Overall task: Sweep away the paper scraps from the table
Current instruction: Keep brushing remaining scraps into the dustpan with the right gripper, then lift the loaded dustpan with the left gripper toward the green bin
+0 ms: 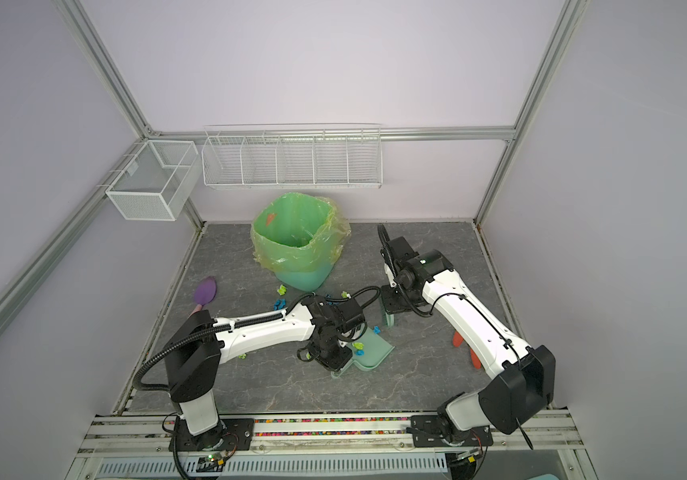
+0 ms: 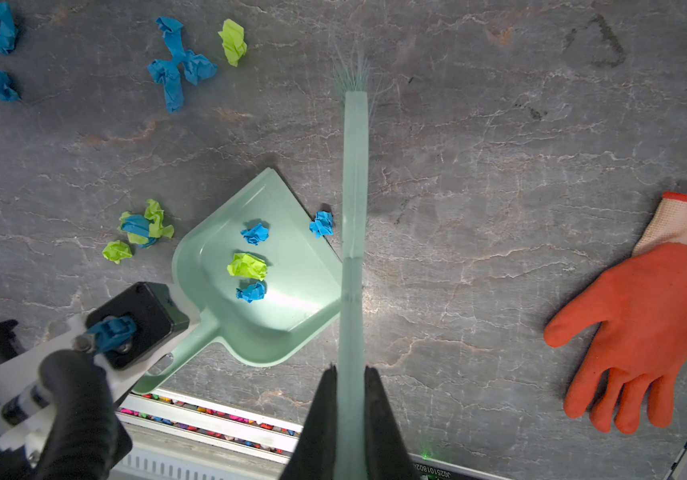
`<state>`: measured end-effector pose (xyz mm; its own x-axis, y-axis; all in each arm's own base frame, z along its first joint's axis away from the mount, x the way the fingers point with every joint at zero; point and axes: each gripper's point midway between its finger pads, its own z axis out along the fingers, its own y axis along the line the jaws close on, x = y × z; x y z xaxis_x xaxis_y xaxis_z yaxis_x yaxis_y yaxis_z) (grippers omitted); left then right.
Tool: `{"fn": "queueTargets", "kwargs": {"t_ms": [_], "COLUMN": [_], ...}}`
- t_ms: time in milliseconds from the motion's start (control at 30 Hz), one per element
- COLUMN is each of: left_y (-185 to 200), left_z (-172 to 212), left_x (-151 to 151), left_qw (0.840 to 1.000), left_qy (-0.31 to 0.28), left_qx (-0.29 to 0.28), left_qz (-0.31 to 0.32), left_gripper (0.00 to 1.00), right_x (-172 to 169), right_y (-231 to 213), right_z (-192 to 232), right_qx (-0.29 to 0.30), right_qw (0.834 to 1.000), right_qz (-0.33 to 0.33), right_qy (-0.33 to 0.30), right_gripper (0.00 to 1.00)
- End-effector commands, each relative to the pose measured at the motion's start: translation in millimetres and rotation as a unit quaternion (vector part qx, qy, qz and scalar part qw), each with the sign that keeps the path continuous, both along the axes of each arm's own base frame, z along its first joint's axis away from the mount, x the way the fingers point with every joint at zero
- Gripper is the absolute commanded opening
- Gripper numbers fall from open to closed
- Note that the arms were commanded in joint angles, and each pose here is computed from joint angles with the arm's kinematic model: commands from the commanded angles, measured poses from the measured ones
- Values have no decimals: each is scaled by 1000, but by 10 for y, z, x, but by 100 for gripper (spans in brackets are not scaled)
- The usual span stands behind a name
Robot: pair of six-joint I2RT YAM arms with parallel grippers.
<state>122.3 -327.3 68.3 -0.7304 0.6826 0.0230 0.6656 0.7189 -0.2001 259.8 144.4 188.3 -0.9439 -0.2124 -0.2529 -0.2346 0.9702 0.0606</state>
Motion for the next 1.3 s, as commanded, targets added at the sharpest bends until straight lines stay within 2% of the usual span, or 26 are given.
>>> {"fn": "queueTargets", "kwargs": {"t_ms": [0, 500, 833, 1100, 1267], "left_y": [50, 127, 78, 69, 41], "left_z": [-60, -122, -144, -132, -10], "left_x": [-67, -76, -33, 8, 100], "left_qw": [1000, 999, 999, 1000, 1000], "left_qy": [19, 19, 19, 14, -13], "left_qx": [15, 26, 28, 28, 21], "left_qz": [-5, -5, -9, -7, -6], "left_gripper": [0, 0, 0, 0, 0], "right_x": [15, -155, -620, -740, -684], "right_y": [55, 195, 370, -55, -221], "right_z": [20, -94, -6, 121, 230], "right_qx": [14, 47, 123, 52, 44], "right_qw": [1000, 998, 984, 995, 998], "right_qz": [12, 42, 117, 78, 28], "right_qy": [-4, 16, 50, 16, -18], "right_gripper": [7, 7, 7, 7, 7]}}
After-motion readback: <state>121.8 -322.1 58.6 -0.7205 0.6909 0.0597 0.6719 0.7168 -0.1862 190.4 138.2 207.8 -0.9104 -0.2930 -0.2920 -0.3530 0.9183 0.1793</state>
